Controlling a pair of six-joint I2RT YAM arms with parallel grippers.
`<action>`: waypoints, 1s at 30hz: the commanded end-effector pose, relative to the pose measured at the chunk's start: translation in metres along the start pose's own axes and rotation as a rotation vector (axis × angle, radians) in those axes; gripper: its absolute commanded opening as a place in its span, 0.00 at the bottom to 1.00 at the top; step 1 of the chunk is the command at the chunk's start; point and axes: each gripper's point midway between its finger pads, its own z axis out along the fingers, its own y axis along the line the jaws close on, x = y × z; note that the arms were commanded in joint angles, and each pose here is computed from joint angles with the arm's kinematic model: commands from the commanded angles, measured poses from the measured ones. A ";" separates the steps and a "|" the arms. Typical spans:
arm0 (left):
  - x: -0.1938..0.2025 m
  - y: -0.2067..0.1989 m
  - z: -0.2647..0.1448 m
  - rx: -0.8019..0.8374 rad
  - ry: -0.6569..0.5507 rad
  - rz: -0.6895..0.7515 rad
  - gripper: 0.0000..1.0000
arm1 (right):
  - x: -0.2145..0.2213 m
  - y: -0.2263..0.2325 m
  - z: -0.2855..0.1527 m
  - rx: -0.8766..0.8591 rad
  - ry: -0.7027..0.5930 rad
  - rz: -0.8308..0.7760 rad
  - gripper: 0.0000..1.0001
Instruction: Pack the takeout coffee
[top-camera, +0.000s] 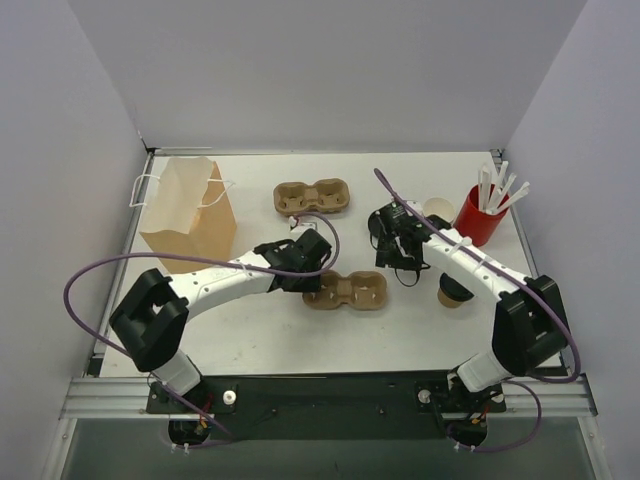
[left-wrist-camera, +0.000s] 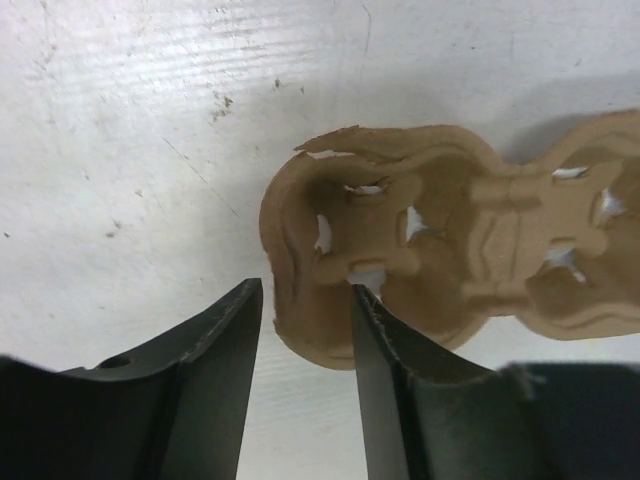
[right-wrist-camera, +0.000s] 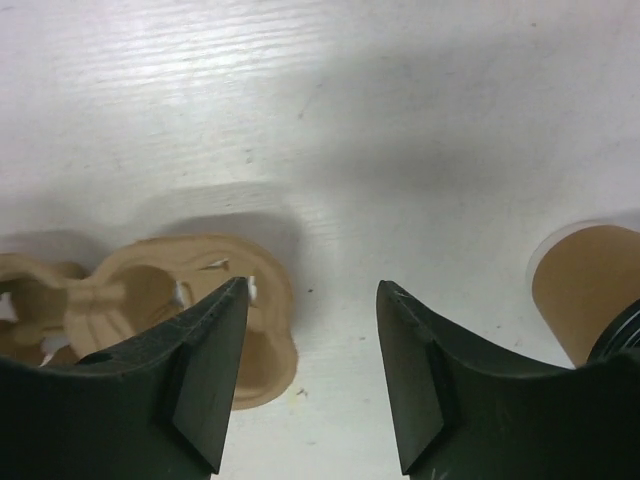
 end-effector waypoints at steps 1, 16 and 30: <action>-0.031 -0.026 -0.030 0.111 -0.145 -0.136 0.56 | -0.010 0.022 -0.038 -0.071 -0.103 0.032 0.52; -0.121 0.016 -0.154 0.176 -0.395 -0.150 0.66 | 0.031 0.090 -0.043 -0.087 -0.100 0.029 0.67; -0.131 0.045 -0.190 0.200 -0.454 -0.187 0.66 | 0.050 0.116 0.000 -0.047 -0.013 -0.065 0.68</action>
